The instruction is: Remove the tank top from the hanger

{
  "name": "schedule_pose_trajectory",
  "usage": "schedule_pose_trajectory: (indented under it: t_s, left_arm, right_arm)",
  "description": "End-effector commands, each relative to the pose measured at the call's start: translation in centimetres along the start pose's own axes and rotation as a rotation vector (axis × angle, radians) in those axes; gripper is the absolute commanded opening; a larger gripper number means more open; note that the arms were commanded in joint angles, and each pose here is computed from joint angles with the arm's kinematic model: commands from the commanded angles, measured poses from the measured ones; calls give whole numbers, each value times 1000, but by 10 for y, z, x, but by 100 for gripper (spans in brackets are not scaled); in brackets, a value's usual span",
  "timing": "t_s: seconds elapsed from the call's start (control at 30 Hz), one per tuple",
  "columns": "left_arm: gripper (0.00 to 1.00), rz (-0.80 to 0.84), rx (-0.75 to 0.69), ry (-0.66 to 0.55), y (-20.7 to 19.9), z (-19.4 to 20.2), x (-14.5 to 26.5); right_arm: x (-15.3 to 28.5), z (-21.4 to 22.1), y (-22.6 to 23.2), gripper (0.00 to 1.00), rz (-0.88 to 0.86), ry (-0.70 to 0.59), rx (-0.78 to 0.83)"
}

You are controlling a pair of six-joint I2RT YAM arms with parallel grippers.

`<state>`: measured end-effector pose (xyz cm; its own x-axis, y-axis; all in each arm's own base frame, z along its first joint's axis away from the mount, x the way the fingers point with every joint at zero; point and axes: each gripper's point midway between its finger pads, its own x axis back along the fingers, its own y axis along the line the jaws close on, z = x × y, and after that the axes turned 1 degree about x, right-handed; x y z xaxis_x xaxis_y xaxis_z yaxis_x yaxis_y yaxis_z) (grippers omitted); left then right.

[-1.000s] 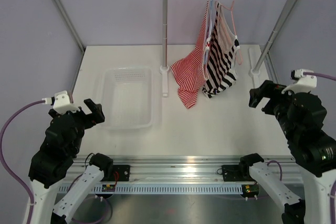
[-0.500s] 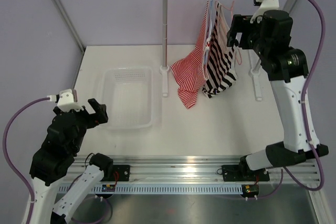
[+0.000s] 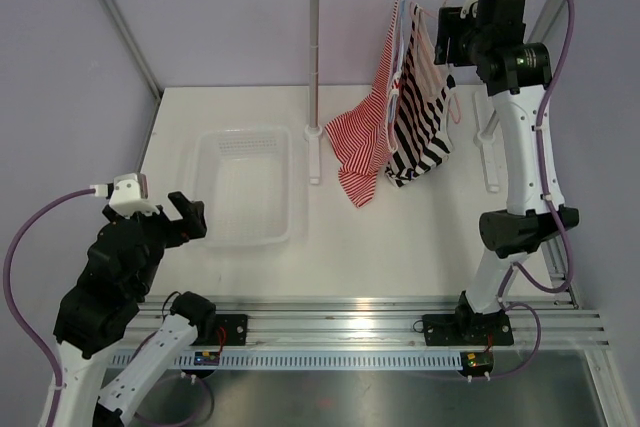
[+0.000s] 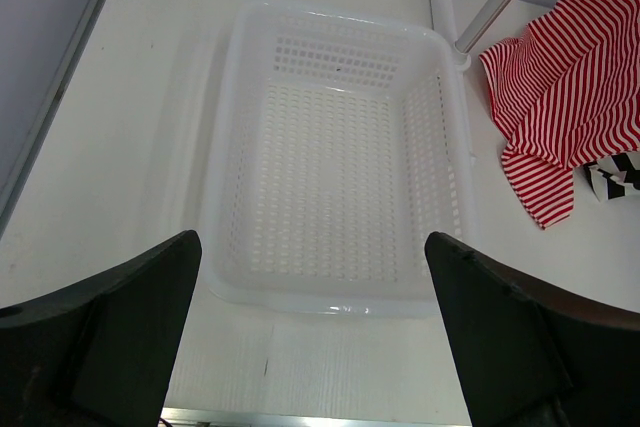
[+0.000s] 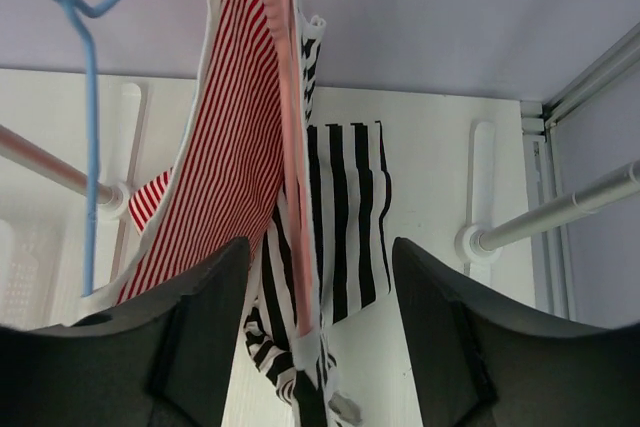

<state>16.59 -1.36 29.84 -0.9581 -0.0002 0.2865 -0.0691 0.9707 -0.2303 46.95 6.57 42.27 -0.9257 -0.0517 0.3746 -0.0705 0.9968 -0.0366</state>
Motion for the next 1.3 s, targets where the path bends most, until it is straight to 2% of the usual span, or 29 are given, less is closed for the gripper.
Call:
schedule_pose_trajectory:
  t_s: [0.0,0.03,0.13,0.23,0.67,0.7,0.9,0.93,0.97,1.0,1.27]
  left_arm:
    - [99,25,-1,-49,-5,-11,0]
    - [99,24,-5,-45,-5,-10,-1]
    - [99,22,-3,-46,-5,-9,-3]
    - [99,21,-7,-43,-5,-8,-4]
    - [99,23,-5,-44,-5,-5,-5]
    - [99,23,-5,-44,-5,-5,-5]
    - [99,21,-5,-46,-4,-5,-5]
    - [99,20,-7,-46,-4,-5,-5]
    - [99,22,-6,-46,-4,-4,-5]
    - [99,21,-5,-45,-4,-4,-6]
    - [99,19,-6,-40,-4,-1,-6]
  right_arm:
    - [-4,-5,1,66,-52,-9,23]
    - [-10,-3,3,62,-61,-3,28]
    - [-17,1,7,60,-83,14,42]
    - [-26,7,6,50,-79,31,50]
    - [-25,-5,9,40,-85,-10,34]
    - [-26,-4,9,32,-85,-8,34]
    - [-27,-4,10,24,-90,-8,29]
    - [-26,-6,10,17,-90,-14,28]
    - [-25,-8,11,5,-91,-22,21]
    - [-24,-9,10,0,-90,-26,16]
    - [-5,-33,9,0,-89,-121,-24]
